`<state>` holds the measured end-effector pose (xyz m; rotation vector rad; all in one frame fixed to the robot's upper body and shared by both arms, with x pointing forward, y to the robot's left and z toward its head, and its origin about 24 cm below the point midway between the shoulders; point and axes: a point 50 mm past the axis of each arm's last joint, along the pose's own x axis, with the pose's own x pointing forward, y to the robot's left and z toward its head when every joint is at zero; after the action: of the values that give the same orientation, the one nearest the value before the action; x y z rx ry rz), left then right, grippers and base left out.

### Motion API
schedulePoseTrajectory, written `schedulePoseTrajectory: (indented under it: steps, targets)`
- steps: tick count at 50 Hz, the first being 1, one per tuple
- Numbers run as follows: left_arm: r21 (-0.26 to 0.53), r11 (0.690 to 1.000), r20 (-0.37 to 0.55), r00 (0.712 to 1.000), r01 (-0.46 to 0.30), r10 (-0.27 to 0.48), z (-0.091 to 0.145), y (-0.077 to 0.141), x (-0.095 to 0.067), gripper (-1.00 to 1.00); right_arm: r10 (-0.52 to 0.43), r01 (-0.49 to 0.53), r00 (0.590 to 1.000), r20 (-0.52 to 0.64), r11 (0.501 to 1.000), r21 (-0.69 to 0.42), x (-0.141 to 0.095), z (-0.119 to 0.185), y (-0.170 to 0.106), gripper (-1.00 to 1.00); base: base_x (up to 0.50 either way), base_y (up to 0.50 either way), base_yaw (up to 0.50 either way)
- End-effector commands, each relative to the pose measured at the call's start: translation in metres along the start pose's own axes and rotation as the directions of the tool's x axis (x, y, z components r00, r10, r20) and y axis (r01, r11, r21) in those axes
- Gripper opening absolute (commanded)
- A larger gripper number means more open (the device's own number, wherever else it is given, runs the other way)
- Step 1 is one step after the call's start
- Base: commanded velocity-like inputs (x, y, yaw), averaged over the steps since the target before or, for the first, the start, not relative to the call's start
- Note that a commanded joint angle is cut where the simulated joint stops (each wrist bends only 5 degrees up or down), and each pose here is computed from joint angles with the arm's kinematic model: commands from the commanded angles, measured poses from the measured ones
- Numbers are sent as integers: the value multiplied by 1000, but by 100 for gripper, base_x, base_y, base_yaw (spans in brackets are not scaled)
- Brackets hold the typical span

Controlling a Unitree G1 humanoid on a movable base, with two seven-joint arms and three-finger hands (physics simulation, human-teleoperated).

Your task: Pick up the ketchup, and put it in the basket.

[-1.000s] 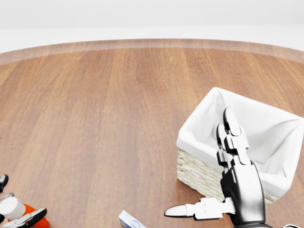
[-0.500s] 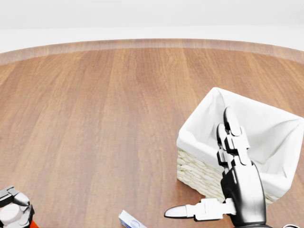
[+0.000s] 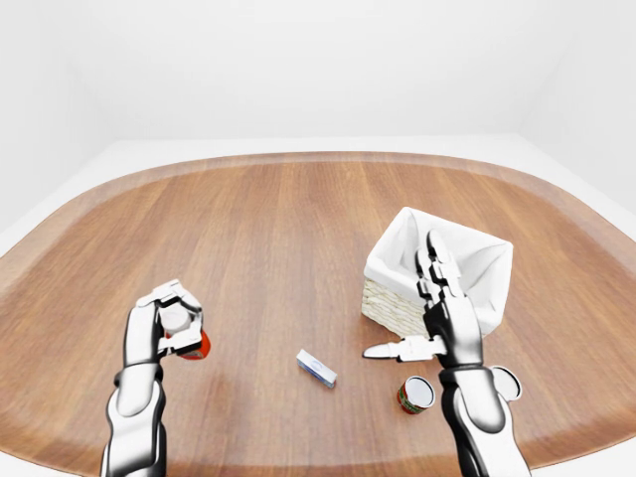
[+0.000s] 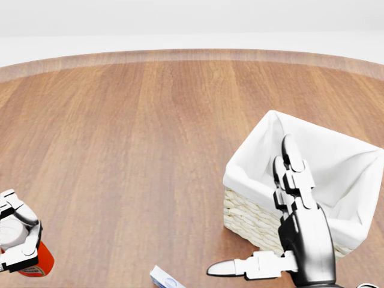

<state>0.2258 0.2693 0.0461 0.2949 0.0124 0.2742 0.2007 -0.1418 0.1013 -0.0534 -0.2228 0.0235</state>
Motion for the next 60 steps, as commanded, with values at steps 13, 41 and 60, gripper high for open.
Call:
schedulePoseTrajectory:
  steps: [13,41,60]
  targets:
    - [-11,999,291,956,45,-40,95,-27,15,-93,3,-3,1000,0,1000,2,0,0,0,100,0,0,0]
    - [-20,976,522,835,216,-174,167,-102,19,-92,4,-4,1000,-1,1000,-1,-1,-1,2,100,0,0,0]
    - [-86,930,518,814,357,-265,183,-160,17,-93,-1,1,1000,3,1000,-2,-1,1,1,100,0,0,0]
